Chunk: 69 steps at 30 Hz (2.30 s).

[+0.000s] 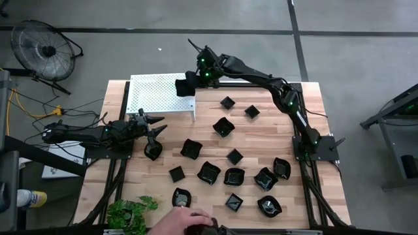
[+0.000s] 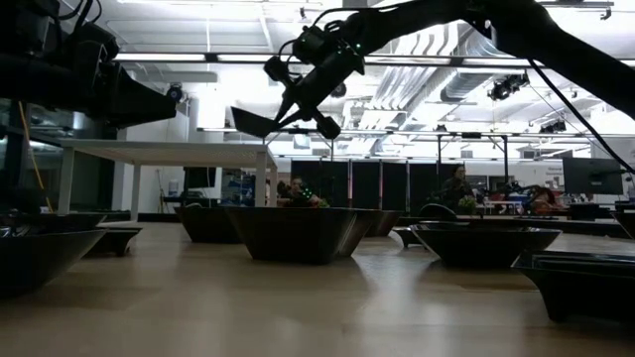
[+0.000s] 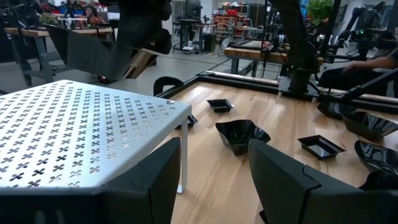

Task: Pick & Place Mini shaped plates
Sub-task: Put the black distorted square plate on the shelf, then stack the black distorted square plate on top of the black distorted square plate on the shelf

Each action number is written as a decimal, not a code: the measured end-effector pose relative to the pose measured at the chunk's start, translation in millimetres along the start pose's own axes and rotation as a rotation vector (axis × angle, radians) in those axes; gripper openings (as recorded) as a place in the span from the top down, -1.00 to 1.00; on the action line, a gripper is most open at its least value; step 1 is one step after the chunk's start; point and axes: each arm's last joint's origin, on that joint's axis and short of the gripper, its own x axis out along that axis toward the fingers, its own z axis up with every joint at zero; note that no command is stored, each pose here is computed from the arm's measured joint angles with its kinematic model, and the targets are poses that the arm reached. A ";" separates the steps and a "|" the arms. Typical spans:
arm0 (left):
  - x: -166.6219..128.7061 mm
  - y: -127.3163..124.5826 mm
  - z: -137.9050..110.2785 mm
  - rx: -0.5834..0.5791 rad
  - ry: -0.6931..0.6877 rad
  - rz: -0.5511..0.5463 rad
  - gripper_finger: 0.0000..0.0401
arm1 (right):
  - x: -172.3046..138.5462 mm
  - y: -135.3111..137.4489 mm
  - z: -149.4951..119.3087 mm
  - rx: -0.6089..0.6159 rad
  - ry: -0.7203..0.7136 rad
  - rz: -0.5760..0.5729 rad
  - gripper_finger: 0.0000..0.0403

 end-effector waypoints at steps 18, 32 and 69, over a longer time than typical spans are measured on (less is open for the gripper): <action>0.0 -0.1 -0.8 0.004 0.008 -0.006 0.07 | 12.0 7.2 -10.9 -0.023 0.012 0.009 0.99; -0.1 0.0 -2.8 0.013 0.027 -0.007 0.07 | 19.3 1.7 -9.2 -0.018 0.010 -0.005 0.53; 0.0 -0.1 -2.8 0.013 0.027 -0.009 0.07 | -131.3 29.1 -80.6 -0.553 0.210 -0.496 0.29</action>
